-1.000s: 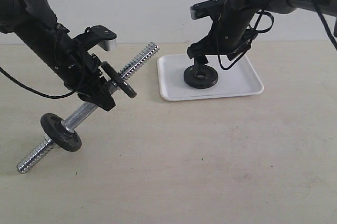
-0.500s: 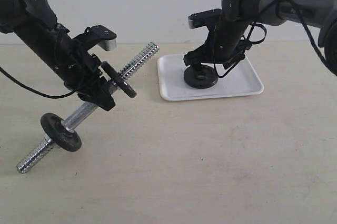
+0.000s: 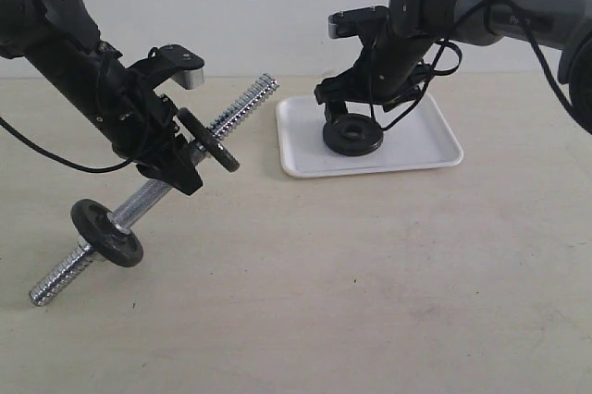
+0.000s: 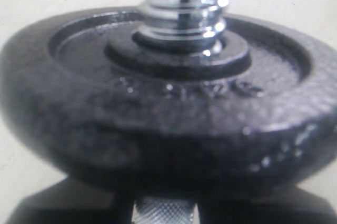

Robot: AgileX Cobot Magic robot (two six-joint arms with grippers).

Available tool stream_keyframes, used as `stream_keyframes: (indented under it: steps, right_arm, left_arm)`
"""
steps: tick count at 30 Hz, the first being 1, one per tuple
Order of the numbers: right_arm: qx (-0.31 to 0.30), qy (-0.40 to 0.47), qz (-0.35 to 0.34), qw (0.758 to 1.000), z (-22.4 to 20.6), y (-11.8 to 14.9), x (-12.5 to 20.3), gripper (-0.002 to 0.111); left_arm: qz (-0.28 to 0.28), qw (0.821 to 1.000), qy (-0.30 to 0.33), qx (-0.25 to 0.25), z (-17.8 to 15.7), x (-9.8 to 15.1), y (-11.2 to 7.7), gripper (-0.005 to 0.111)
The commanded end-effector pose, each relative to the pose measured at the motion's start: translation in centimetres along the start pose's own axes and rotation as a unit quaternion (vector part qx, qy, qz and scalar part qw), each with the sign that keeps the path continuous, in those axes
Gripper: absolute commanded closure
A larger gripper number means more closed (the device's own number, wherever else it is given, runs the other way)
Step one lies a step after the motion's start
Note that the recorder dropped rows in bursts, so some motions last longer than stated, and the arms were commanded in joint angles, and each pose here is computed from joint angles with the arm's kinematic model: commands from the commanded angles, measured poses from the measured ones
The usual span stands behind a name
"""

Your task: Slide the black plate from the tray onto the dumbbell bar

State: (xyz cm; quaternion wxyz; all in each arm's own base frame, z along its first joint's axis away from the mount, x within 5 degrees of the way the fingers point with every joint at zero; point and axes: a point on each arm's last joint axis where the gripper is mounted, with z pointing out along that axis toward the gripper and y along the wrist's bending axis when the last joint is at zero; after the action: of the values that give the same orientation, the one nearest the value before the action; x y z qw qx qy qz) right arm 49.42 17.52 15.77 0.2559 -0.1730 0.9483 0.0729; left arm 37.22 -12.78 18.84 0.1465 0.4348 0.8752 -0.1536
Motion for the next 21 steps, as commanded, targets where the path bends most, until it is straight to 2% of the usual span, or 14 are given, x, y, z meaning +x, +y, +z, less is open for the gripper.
stream_keyframes:
  steps: [1, 11, 16, 21]
  right_arm:
    - [0.002, -0.015, 0.005, 1.000, 0.7, -0.1, -0.3, 0.026]
    - [0.005, 0.002, 0.011, 1.000, 2.3, -0.3, -0.1, 0.026]
    - [0.002, 0.059, 0.018, 0.998, 3.3, -0.3, 1.3, 0.026]
    - [-0.006, 0.064, 0.030, 0.997, 3.2, -0.1, 1.4, 0.026]
  left_arm:
    - [-0.021, 0.998, -0.066, -0.008, -2.9, -1.8, -0.8, 0.102]
    - [-0.021, 0.998, -0.065, -0.007, -2.9, -1.8, -0.8, 0.102]
    - [-0.021, 0.998, -0.065, -0.007, -2.9, -1.8, -0.8, 0.102]
    - [-0.021, 0.998, -0.065, -0.007, -2.9, -1.8, -0.8, 0.102]
